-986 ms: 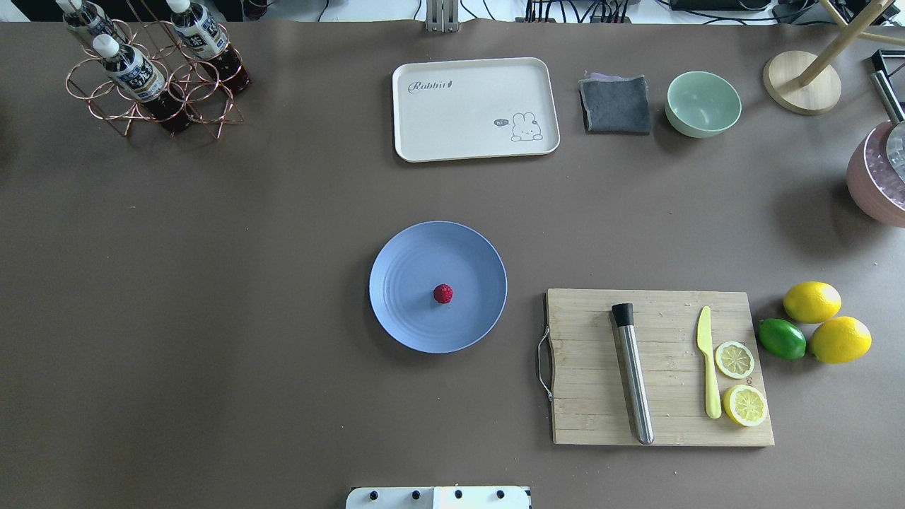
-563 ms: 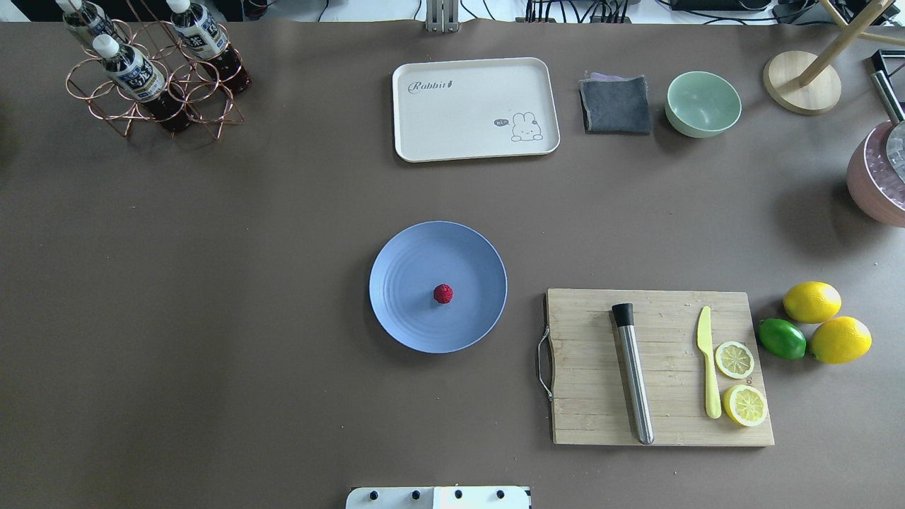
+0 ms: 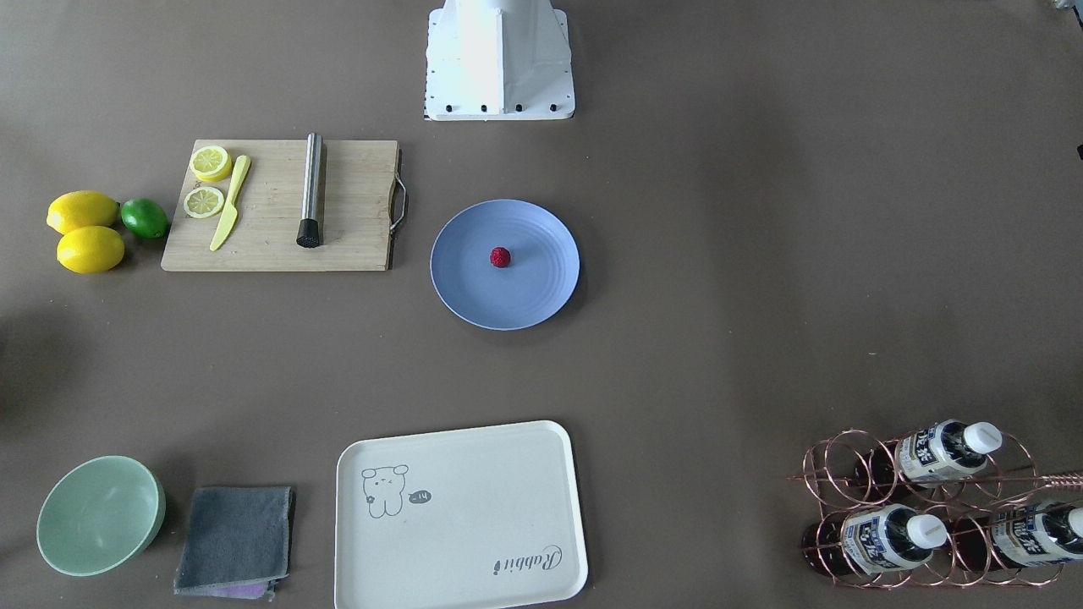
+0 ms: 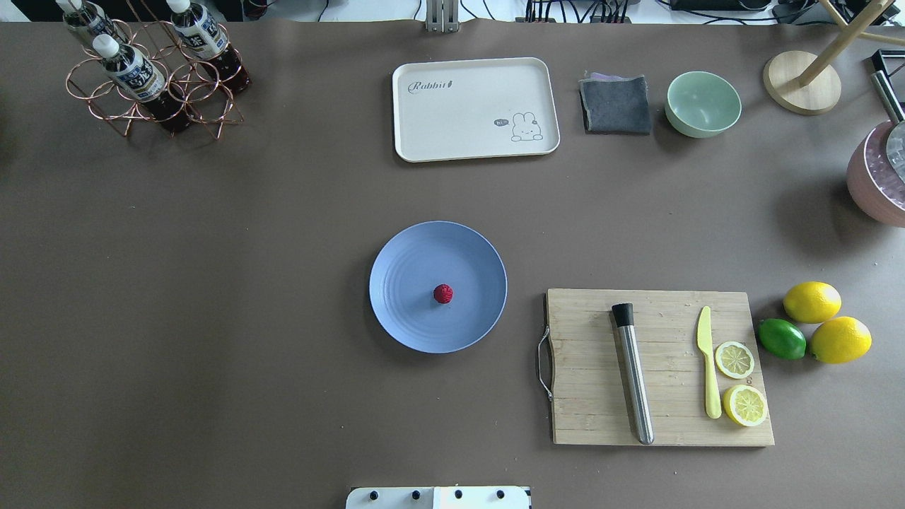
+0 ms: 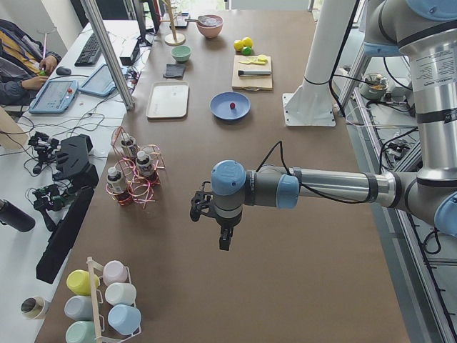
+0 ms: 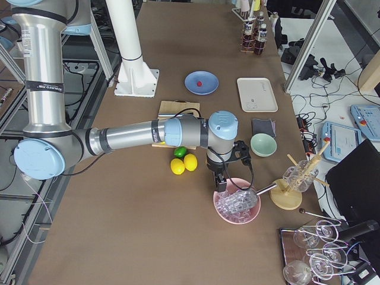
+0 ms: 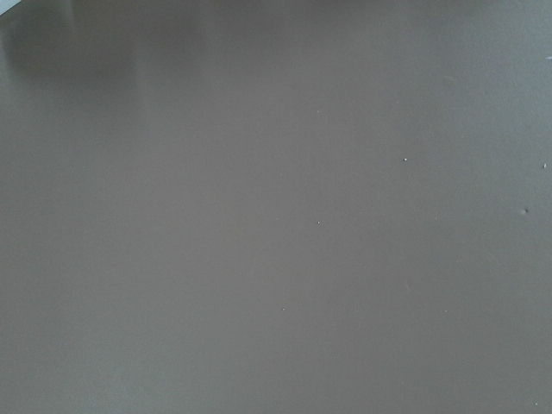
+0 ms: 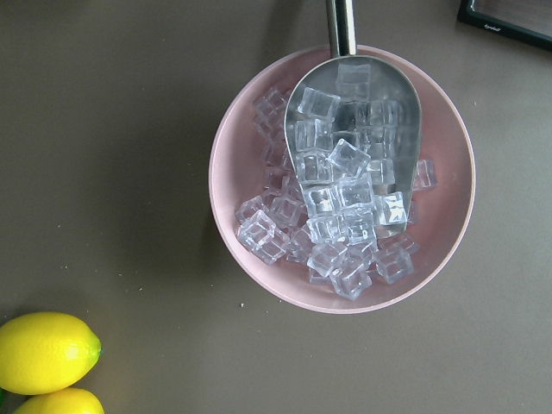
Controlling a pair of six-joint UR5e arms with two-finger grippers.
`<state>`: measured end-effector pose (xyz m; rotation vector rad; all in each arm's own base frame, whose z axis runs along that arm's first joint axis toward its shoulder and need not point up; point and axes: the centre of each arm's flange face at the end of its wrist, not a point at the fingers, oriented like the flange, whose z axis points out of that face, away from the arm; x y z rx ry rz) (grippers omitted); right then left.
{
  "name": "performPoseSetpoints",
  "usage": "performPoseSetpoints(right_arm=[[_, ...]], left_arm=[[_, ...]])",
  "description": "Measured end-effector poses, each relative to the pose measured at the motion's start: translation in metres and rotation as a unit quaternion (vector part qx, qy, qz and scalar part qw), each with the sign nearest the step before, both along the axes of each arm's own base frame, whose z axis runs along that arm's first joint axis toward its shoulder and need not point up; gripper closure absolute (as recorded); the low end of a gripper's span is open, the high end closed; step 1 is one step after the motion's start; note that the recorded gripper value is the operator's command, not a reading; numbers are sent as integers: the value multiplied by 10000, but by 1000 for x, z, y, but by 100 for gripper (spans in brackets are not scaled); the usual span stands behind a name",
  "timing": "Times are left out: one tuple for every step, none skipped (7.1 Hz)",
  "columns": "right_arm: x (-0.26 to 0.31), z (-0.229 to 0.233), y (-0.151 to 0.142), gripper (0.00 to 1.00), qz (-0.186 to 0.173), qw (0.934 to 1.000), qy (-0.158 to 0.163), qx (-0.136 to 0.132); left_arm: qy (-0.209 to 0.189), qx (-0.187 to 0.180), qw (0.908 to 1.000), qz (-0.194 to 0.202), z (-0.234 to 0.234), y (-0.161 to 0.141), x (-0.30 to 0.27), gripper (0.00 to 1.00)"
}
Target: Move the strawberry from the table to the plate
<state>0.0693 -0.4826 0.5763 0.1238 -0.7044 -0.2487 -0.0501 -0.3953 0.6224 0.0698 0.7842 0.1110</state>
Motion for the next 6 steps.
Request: performPoseSetpoints(right_arm=[[1, -1, 0, 0, 7, 10000, 3, 14], [1, -1, 0, 0, 10, 10000, 3, 22], [1, -2, 0, 0, 14, 10000, 0, 25], [2, -2, 0, 0, 17, 10000, 0, 30], [2, -3, 0, 0, 19, 10000, 1, 34], [2, -3, 0, 0, 22, 10000, 0, 37]], left_arm=[[0, -30, 10000, -8, 3, -1, 0, 3], [3, -36, 10000, -23, 2, -2, 0, 3], [6, -35, 10000, -34, 1, -2, -1, 3], [7, -43, 10000, -43, 1, -1, -1, 3], [6, -30, 10000, -88, 0, 0, -5, 3], [7, -16, 9999, -161, -2, 2, -12, 3]])
